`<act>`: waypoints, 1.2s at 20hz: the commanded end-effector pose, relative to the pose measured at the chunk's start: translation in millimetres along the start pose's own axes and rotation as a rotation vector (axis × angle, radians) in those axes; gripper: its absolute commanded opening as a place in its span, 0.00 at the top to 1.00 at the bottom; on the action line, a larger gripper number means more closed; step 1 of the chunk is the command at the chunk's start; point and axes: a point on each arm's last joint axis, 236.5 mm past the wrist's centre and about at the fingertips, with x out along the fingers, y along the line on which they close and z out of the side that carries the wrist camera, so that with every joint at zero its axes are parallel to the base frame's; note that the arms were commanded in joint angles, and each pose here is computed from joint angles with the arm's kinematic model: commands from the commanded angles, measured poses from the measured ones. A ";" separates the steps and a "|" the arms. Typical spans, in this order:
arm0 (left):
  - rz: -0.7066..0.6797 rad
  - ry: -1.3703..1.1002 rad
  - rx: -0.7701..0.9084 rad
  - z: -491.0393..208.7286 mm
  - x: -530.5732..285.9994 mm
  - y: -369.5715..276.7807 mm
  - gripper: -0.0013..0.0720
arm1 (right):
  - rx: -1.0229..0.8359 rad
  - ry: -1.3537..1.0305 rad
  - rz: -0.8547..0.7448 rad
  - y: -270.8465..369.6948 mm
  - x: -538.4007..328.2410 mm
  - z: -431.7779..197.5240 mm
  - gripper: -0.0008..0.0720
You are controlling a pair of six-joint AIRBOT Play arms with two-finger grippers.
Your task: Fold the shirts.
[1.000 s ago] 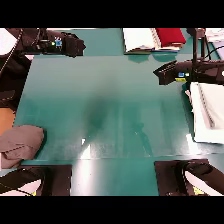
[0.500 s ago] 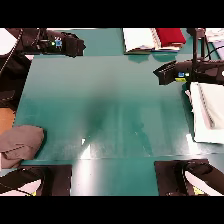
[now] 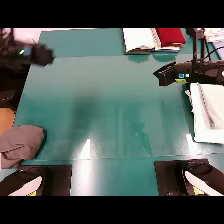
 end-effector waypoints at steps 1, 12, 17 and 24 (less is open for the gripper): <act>0.230 0.259 -0.108 -110.5 -23.7 85.2 0.94 | 0.000 0.001 0.001 0.3 -0.2 -0.2 0.97; 0.442 0.775 -0.273 -355.1 -9.6 154.3 0.07 | 0.000 0.001 0.001 0.4 -0.1 -0.2 0.97; 0.460 0.727 -0.299 -339.3 -10.6 157.4 0.82 | -0.002 -0.016 -0.002 0.0 -1.2 4.6 0.97; 0.385 0.071 -0.100 -77.7 -77.7 107.9 0.95 | -0.081 -0.258 -0.024 15.2 -64.9 92.5 0.97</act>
